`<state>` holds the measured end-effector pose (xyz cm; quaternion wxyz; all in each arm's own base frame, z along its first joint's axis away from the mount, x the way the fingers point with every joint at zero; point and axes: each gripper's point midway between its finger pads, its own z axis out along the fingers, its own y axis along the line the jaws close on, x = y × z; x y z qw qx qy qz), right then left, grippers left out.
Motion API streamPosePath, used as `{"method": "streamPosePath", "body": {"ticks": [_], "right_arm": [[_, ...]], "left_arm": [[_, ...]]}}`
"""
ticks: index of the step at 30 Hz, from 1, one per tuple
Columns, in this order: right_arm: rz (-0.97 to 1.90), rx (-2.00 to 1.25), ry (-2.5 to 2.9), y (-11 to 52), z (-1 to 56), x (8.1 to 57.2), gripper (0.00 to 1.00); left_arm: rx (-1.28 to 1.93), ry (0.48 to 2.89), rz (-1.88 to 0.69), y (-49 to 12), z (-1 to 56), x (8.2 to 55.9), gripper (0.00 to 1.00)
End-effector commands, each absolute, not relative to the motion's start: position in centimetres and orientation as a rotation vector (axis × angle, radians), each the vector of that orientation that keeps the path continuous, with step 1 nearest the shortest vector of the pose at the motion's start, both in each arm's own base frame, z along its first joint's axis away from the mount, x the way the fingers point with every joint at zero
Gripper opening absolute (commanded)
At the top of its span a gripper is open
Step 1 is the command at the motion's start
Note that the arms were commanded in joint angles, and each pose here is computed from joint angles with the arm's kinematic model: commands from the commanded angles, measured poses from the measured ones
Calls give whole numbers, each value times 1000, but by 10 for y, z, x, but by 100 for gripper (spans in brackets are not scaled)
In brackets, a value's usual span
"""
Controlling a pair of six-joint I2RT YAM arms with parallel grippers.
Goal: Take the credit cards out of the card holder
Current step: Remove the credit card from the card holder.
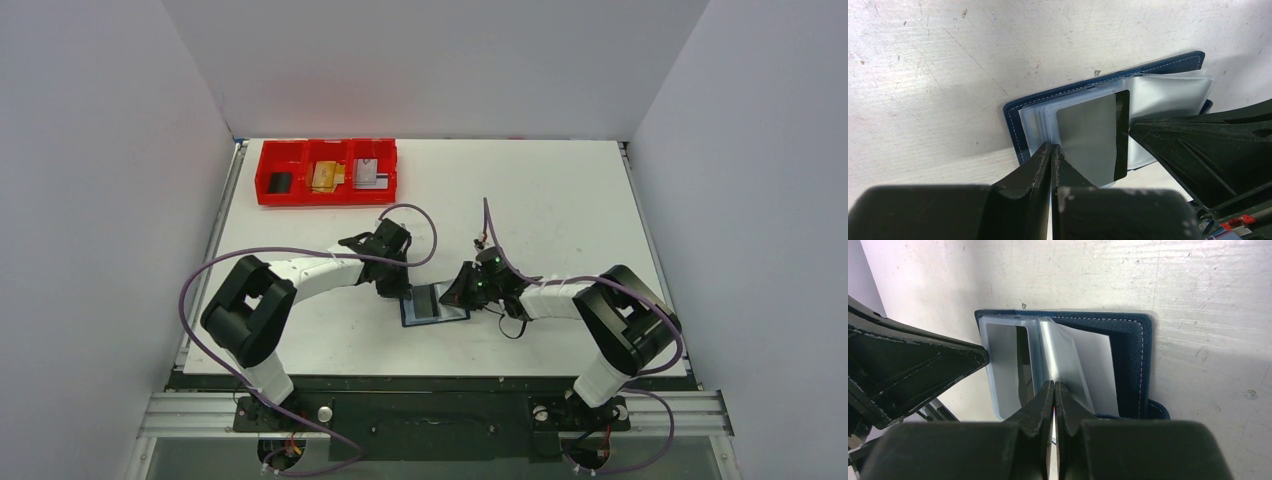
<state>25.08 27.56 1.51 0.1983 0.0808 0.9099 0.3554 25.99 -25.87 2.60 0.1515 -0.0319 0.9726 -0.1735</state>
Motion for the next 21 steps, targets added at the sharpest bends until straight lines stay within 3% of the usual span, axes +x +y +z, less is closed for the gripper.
{"method": "streamPosePath", "body": {"ticks": [1,3,12,21], "right_arm": [[957,215,2517,267,18,254,0],[984,215,2506,270,19,254,1],[1145,297,2417,275,29,261,20],[1240,298,2400,287,30,261,21]], "left_arm": [[-66,2861,-349,-239,1,251,0],[-67,2862,-349,-239,1,251,0],[-65,2866,-346,-239,0,251,0],[-62,2869,-347,-240,-1,251,0]]}}
